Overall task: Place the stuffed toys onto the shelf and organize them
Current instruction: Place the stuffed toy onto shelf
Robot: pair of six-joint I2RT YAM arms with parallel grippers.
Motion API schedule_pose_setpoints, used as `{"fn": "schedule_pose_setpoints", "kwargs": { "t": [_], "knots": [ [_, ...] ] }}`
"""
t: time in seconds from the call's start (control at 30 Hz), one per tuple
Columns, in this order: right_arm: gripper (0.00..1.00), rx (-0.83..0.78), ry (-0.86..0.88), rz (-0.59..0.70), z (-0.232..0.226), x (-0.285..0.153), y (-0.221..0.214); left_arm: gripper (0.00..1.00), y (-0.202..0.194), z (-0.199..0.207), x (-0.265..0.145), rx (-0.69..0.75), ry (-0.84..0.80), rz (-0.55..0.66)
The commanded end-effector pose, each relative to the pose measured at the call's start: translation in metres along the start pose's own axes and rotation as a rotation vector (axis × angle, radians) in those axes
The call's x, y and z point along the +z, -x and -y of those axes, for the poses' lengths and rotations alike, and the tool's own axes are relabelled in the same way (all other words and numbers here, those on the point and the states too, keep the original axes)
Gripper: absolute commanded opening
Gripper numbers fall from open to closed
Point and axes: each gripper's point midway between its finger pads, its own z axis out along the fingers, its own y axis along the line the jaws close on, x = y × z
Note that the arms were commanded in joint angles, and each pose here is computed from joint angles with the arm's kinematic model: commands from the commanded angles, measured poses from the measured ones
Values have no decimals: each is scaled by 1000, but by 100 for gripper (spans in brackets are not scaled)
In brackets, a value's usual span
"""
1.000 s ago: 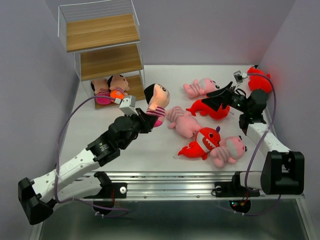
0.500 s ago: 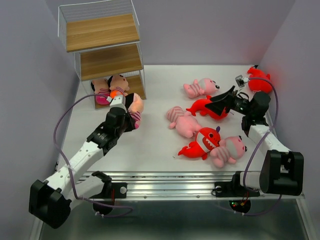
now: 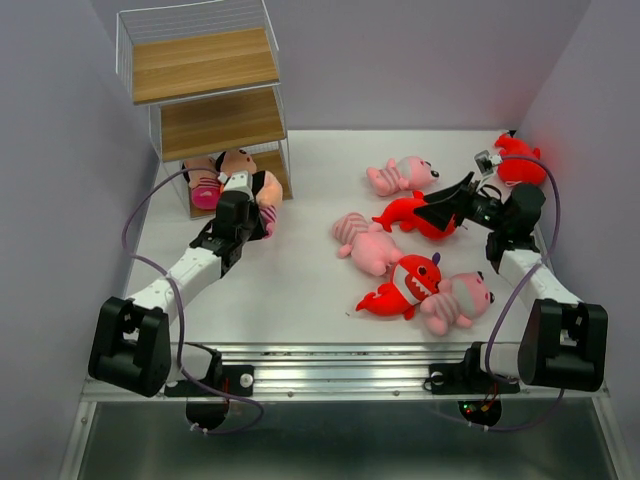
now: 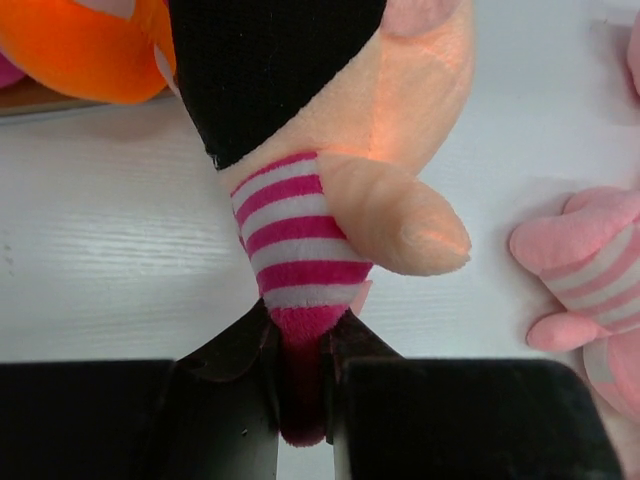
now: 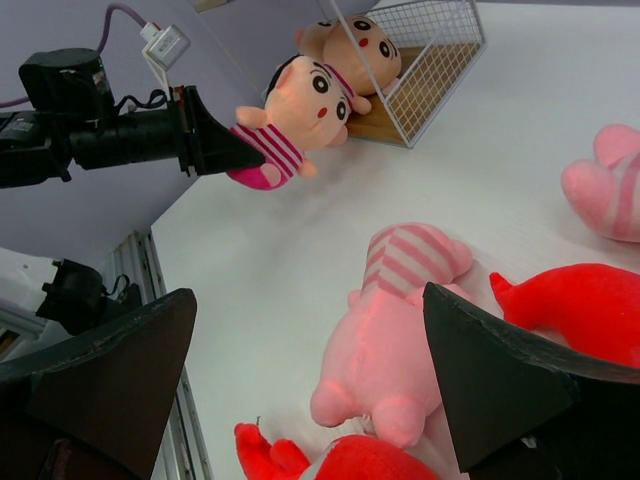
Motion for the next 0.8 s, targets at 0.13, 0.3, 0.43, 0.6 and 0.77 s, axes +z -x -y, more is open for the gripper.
{"fn": "schedule_pose_setpoints", "kwargs": {
  "t": [0.13,0.3,0.43,0.6,0.77],
  "knots": [
    [100,-21,13,3,1,-3,5,0,75,11,16,3,-18,205],
    [100,-19,9,7,2,-6,6,0,87,2,28,-2,18,217],
    [100,-16,10,7,2,-6,6,0,103,8,37,17,7,231],
    [100,-18,3,12,4,-7,7,0,110,14,52,35,-4,225],
    [100,-12,4,11,5,-7,6,0,111,17,65,37,-8,214]
  ]
}}
